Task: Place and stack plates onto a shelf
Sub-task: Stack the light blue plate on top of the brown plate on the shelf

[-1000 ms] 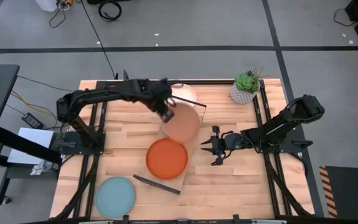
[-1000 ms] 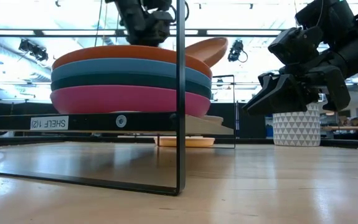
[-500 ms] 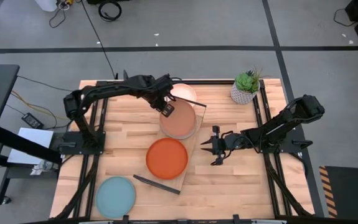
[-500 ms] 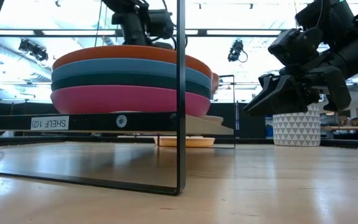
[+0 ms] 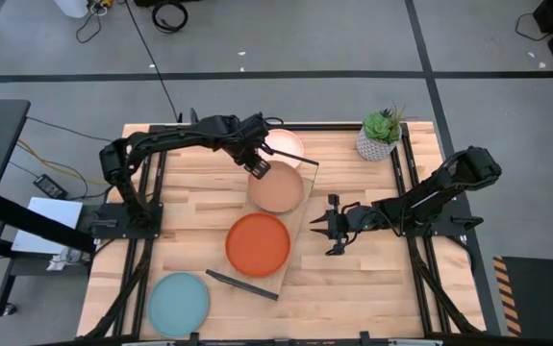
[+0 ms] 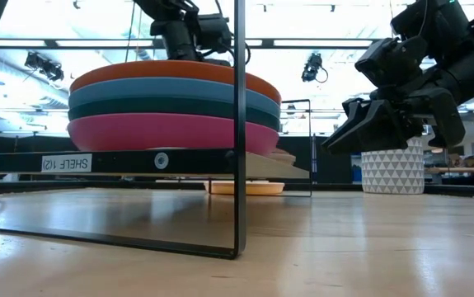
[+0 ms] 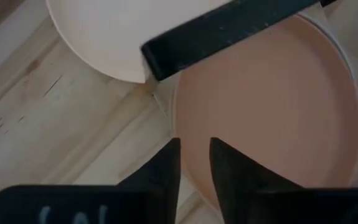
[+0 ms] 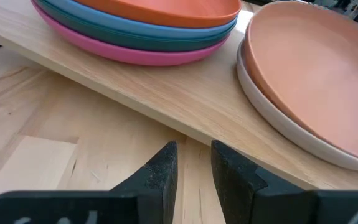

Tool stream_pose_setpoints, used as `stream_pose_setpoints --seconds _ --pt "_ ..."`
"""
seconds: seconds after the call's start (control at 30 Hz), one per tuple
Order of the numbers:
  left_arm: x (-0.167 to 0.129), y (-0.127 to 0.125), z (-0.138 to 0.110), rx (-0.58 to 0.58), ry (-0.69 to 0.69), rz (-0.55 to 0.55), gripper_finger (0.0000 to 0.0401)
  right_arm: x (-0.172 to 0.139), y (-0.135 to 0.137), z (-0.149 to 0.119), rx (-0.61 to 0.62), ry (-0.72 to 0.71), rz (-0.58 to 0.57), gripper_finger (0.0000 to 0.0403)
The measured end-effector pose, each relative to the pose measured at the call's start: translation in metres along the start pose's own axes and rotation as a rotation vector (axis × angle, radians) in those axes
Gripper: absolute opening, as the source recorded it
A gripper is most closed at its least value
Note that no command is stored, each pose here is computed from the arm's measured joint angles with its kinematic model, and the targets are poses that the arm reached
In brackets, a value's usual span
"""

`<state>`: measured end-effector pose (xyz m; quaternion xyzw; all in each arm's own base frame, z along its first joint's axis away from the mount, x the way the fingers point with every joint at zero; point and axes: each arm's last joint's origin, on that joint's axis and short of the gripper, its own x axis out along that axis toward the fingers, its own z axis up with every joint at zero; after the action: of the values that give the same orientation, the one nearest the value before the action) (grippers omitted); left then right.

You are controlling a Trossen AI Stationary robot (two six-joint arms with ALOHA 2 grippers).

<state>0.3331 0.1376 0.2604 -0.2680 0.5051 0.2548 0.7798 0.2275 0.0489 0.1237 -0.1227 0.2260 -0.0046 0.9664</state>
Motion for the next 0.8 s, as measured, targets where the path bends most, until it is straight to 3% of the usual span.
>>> stream_pose_setpoints --seconds 0.13,0.27,0.57,0.8 --pt "0.000 -0.001 0.000 0.070 -0.001 -0.003 0.0113 0.000 0.000 0.000 0.000 0.000 0.000 0.0103" --pt "0.000 -0.010 -0.004 0.270 0.005 -0.029 0.0116 0.000 0.000 0.000 0.000 0.000 0.000 0.0103" --pt "0.030 -0.061 -0.023 0.598 0.025 -0.061 0.0117 0.000 0.000 0.000 0.000 0.000 0.000 0.0103" --pt "0.057 -0.082 -0.040 0.684 0.112 -0.067 0.0117 0.000 0.000 0.000 0.000 0.000 0.000 0.0103"
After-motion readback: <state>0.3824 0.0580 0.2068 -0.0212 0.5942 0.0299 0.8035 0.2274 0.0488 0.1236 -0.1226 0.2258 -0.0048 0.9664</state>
